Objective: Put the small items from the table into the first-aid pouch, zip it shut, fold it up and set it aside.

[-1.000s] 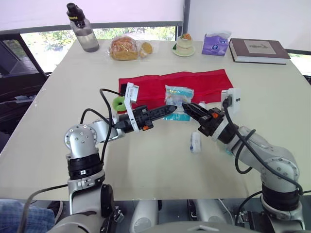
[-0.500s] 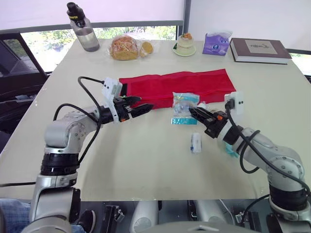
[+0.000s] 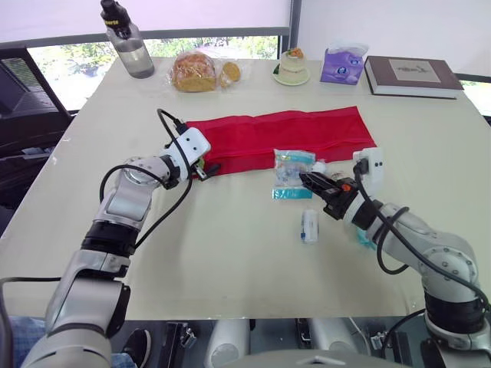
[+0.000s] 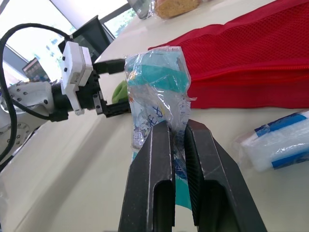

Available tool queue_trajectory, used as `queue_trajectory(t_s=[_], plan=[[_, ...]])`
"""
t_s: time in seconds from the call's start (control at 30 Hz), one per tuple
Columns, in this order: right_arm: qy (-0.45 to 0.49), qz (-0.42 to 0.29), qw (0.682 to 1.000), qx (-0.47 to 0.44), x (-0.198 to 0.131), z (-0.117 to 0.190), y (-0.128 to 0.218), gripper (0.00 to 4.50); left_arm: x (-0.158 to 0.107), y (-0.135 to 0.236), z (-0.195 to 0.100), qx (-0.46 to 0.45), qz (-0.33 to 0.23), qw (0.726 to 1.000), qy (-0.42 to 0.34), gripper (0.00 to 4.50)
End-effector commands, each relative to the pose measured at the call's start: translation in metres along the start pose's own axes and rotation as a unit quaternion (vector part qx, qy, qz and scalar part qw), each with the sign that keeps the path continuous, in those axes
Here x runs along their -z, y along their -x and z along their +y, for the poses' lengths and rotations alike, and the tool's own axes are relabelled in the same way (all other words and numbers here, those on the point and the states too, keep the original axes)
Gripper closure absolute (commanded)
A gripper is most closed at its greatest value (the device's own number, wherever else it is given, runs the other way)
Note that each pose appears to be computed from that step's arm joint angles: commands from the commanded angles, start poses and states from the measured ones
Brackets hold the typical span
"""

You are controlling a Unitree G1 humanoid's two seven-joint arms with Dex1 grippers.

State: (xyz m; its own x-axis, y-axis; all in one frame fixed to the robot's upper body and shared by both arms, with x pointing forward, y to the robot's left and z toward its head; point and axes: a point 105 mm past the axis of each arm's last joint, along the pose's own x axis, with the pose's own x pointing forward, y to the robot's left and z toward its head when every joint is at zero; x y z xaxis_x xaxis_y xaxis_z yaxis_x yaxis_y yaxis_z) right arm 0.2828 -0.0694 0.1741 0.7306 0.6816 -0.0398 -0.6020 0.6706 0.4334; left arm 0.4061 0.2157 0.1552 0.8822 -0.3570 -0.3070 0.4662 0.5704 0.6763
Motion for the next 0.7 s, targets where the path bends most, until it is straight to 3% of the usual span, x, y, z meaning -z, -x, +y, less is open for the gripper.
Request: queue_trajectory(t_s=[0.03, 0.33, 0.57, 0.6, 0.63, 0.67, 0.7], plan=[[0.009, -0.018, 1.000, -0.008, -0.007, 0.006, 0.002, 4.50, -0.005, -0.002, 0.014, -0.037, -0.003, 0.998, -0.048, 0.03], [0.025, -0.018, 1.000, -0.003, -0.008, 0.003, 0.000, 4.50, -0.005, -0.014, -0.001, -0.007, 0.015, 0.995, -0.100, 0.03], [0.028, -0.022, 0.999, 0.003, -0.007, 0.004, -0.001, 4.50, -0.010, -0.020, -0.003, -0.045, 0.014, 0.993, -0.107, 0.03], [0.029, -0.022, 0.999, 0.004, -0.007, 0.004, -0.001, 4.50, -0.012, -0.020, -0.004, -0.046, 0.011, 0.994, -0.097, 0.51], [0.029, -0.022, 0.999, 0.005, -0.007, 0.004, 0.000, 4.50, -0.012, -0.020, -0.006, -0.045, 0.008, 0.995, -0.091, 0.69], [0.030, -0.022, 0.999, 0.006, -0.007, 0.004, 0.000, 4.50, -0.013, -0.020, -0.006, -0.046, 0.008, 0.995, -0.089, 1.28], [0.030, -0.022, 0.999, 0.006, -0.007, 0.004, 0.000, 4.50, -0.012, -0.020, -0.007, -0.045, 0.009, 0.995, -0.088, 1.47]])
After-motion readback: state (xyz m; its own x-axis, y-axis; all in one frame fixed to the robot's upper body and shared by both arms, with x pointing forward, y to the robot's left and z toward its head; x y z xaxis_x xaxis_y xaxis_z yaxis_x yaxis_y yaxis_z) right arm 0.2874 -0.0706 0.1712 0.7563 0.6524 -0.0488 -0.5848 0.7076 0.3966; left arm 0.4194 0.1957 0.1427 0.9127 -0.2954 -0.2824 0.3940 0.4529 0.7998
